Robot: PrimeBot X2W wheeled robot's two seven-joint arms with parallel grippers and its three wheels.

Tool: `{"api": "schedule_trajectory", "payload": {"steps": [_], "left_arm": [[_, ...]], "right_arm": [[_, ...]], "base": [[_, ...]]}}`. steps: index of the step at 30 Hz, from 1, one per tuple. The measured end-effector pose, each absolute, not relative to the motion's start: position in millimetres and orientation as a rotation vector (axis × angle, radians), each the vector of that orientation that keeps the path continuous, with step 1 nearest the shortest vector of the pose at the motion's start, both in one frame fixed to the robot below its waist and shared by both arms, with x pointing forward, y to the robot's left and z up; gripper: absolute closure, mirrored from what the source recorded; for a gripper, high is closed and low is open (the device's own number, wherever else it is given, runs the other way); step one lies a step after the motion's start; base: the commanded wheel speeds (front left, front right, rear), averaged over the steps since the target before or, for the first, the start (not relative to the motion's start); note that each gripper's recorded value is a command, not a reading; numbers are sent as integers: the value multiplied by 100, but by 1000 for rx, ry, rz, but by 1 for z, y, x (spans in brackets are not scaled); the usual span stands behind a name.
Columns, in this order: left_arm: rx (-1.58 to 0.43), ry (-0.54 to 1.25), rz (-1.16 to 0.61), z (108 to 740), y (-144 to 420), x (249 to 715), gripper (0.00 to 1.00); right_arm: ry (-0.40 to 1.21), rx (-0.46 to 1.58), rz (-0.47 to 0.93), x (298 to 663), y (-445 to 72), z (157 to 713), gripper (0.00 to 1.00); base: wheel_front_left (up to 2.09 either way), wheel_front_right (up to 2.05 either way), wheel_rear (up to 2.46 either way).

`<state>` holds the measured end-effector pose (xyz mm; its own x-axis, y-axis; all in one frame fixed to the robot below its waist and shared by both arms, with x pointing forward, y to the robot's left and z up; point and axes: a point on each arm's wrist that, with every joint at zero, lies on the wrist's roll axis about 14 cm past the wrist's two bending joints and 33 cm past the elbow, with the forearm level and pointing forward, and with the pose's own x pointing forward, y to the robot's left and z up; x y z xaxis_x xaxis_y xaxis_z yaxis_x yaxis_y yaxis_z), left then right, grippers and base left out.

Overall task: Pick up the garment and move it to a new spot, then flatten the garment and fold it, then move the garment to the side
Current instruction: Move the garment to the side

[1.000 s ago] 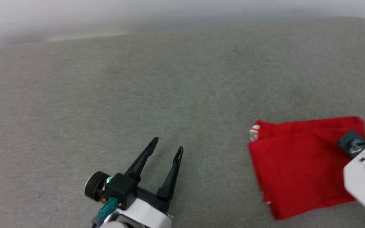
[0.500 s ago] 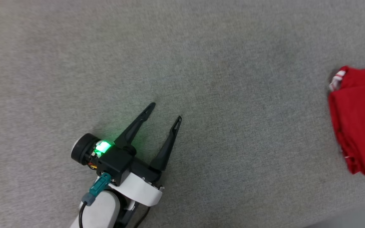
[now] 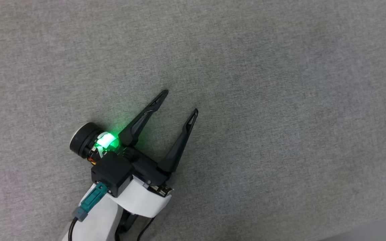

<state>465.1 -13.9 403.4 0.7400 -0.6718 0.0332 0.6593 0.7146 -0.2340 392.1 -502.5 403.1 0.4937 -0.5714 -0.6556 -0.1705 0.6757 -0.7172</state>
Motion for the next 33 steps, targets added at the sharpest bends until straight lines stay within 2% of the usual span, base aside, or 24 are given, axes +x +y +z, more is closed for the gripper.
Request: {"api": "schedule_trajectory", "payload": {"steps": [2, 3, 4, 11, 17, 26, 33], "left_arm": [[-233, 53, -730, 404, -11, 467, 0], [-231, 52, -725, 405, -10, 467, 0], [-228, 51, -720, 406, -9, 468, 0], [-210, 37, -673, 422, 2, 466, 0], [-198, -19, -577, 454, 25, 463, 0], [-137, -138, -373, 512, 89, 444, 0], [-122, -187, -233, 537, 132, 410, 0]], "right_arm": [[1050, -816, -293, 393, -503, 401, 100], [1047, -804, -301, 394, -503, 401, 81], [1046, -801, -305, 394, -502, 401, 0], [960, -789, -334, 404, -495, 429, 0], [738, -713, -333, 428, -469, 479, 0], [278, -463, -169, 446, -358, 538, 0], [6, -191, -38, 422, -269, 568, 0]], "base": [[0, 0, 0], [0, 0, 0], [0, 0, 0], [0, 0, 0], [0, 0, 0], [0, 0, 0], [0, 0, 0]]}}
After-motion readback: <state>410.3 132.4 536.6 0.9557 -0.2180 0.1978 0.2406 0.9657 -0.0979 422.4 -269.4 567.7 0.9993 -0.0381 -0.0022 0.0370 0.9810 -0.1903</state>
